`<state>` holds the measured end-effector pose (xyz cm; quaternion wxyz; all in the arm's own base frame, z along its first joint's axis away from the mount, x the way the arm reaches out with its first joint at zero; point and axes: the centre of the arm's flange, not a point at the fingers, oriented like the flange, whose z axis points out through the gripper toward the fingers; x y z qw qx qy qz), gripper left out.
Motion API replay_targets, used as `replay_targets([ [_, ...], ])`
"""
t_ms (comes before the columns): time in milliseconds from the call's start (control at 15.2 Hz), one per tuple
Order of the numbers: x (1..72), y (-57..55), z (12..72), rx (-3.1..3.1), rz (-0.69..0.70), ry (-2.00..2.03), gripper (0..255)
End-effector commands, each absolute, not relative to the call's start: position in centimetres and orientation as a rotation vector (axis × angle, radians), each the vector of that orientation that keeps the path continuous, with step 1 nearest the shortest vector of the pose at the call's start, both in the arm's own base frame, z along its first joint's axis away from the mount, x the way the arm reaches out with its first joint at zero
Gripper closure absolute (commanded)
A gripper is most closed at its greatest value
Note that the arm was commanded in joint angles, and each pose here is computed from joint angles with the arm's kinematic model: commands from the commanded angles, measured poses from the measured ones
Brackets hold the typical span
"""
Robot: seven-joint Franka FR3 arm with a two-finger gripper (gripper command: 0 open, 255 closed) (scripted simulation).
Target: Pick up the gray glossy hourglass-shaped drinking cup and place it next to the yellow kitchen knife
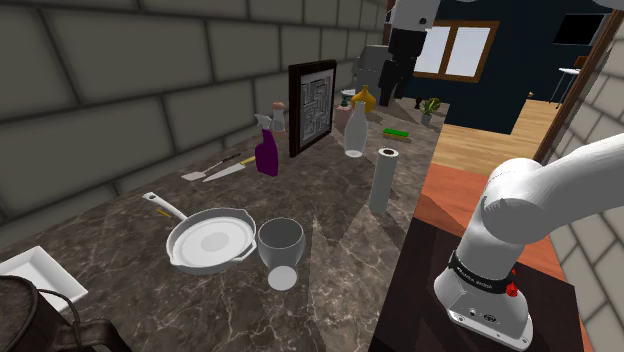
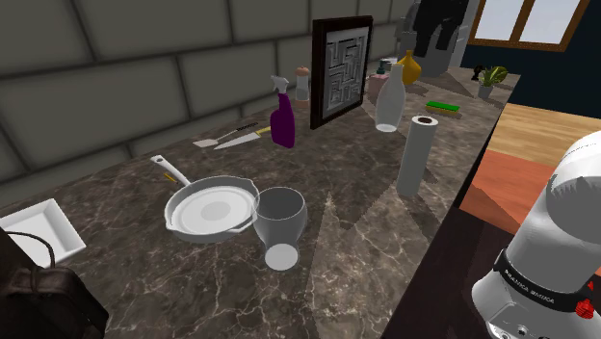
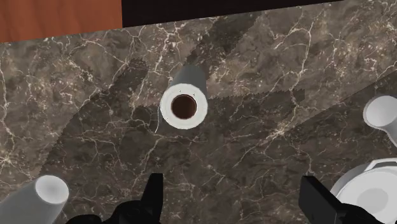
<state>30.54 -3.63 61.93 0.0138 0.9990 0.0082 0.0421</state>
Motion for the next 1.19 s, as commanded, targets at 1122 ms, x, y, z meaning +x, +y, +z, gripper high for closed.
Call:
replay_targets([
  [1122, 33.7, 16.8, 50.9, 3.041, 0.091, 0.050, 0],
])
